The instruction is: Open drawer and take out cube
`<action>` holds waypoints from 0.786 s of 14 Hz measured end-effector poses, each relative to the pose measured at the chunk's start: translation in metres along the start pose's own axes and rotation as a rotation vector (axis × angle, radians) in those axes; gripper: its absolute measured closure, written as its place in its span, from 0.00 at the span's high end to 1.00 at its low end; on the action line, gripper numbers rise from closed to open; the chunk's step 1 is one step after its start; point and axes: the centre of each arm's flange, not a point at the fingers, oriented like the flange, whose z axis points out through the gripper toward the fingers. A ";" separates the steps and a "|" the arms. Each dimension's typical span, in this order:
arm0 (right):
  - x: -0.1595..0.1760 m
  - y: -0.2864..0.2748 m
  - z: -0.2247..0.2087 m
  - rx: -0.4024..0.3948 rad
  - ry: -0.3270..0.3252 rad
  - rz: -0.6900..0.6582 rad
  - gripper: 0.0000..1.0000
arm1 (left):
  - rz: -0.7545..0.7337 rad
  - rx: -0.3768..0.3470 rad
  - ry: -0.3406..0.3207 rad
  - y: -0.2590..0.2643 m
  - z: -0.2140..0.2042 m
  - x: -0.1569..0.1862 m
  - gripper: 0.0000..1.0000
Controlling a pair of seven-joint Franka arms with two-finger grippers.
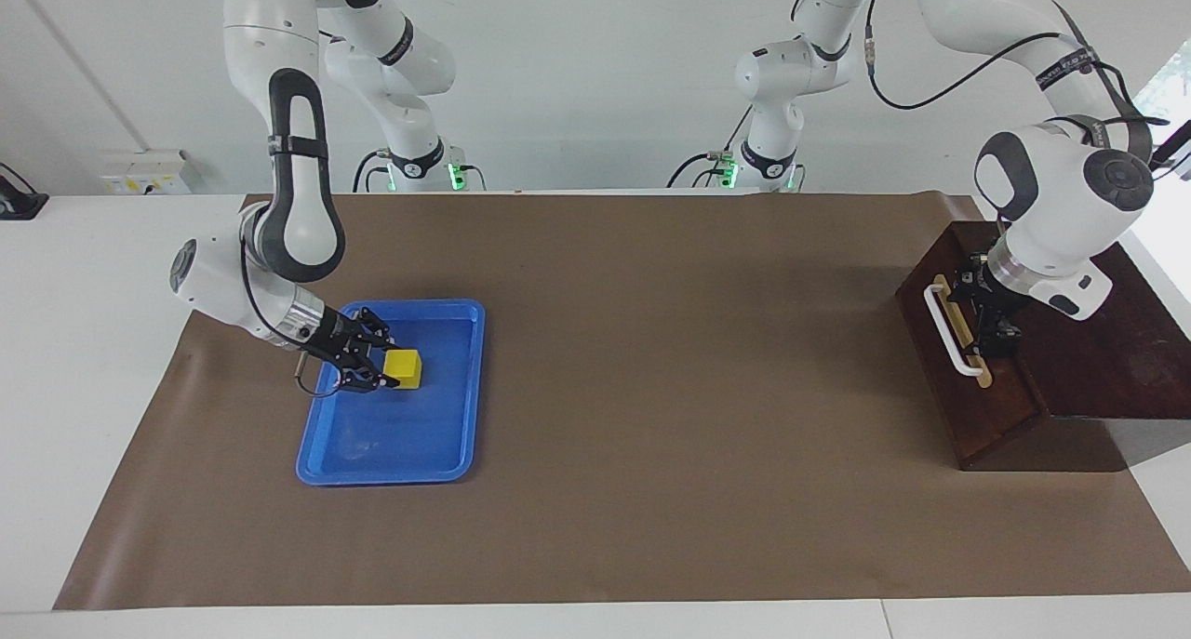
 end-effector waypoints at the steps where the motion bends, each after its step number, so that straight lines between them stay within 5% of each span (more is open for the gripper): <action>1: 0.000 0.000 0.000 0.000 0.000 0.000 0.56 | 0.000 0.000 -0.001 0.000 0.000 0.000 1.00; 4: 0.002 -0.001 -0.005 0.009 0.000 0.002 0.61 | 0.006 0.000 -0.001 0.000 0.000 0.000 1.00; 8: -0.020 -0.005 -0.044 0.034 -0.002 -0.045 1.00 | 0.138 0.032 0.003 -0.003 -0.014 -0.006 1.00; 11: -0.048 0.001 -0.085 0.023 0.049 -0.123 1.00 | 0.291 0.038 0.005 -0.015 -0.058 -0.013 1.00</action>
